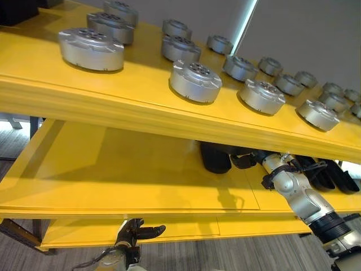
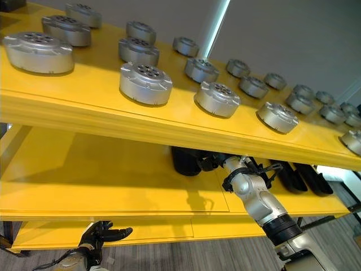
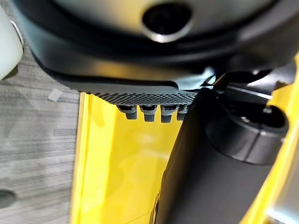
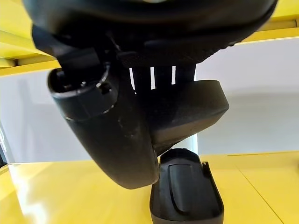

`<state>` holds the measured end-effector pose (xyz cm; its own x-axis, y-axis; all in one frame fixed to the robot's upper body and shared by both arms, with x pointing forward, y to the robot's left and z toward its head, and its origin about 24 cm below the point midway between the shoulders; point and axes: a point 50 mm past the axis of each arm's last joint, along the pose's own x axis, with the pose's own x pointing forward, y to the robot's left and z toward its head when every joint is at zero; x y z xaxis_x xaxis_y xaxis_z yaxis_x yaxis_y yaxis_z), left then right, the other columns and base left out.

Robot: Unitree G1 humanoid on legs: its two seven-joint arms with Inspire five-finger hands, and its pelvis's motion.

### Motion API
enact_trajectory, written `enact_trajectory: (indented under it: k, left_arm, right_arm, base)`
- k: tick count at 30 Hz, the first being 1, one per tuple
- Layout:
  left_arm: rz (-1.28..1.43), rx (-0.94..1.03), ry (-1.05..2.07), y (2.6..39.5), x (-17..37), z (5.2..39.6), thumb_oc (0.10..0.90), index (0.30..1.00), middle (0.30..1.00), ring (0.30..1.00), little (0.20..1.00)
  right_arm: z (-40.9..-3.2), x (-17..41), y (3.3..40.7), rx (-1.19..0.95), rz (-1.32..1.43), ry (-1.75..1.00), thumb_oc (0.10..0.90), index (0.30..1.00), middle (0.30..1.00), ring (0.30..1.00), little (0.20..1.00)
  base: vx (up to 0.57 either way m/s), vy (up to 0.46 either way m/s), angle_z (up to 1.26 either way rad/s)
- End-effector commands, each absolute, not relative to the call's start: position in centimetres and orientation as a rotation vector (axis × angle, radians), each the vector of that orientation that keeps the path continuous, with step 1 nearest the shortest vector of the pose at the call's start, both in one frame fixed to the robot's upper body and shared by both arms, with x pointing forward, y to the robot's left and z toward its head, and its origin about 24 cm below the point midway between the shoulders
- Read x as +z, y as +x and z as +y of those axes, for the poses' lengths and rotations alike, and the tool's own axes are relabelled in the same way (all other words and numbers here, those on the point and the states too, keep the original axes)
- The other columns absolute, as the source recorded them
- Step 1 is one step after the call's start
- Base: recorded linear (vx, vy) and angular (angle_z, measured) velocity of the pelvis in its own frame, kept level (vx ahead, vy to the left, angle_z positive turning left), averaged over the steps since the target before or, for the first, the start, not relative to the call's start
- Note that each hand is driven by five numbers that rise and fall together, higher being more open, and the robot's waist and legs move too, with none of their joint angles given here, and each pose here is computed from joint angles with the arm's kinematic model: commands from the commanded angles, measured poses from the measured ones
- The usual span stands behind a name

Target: Move parts from the plastic box to the shelf.

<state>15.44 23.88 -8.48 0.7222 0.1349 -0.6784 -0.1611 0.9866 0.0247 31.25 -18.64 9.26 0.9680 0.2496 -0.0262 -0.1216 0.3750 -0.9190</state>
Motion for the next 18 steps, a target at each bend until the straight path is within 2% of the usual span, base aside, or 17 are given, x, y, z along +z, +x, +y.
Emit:
enact_trajectory:
  k: [1,12,18]
  left_arm:
    - [0.476,0.095,-0.017,19.7,-4.2,23.3,0.900,1.000,1.000,1.000,1.000]
    - [0.494,0.141,-0.071,18.9,-4.7,23.4,0.900,1.000,1.000,1.000,1.000]
    - [0.487,0.161,-0.146,19.1,-4.8,22.7,0.900,1.000,1.000,1.000,1.000]
  right_arm:
    - [-20.4,18.4,33.3,-0.065,-0.411,-1.123,0.400,0.300,0.300,0.300,0.300]
    - [-19.5,17.3,34.0,-0.025,-0.364,-1.047,0.400,0.300,0.300,0.300,0.300]
    - [-18.2,17.0,34.8,-0.004,-0.351,-0.878,0.400,0.300,0.300,0.300,0.300]
  base:
    - [0.07,-0.060,0.01]
    - [0.04,-0.026,0.04]
    - [0.03,-0.026,0.15]
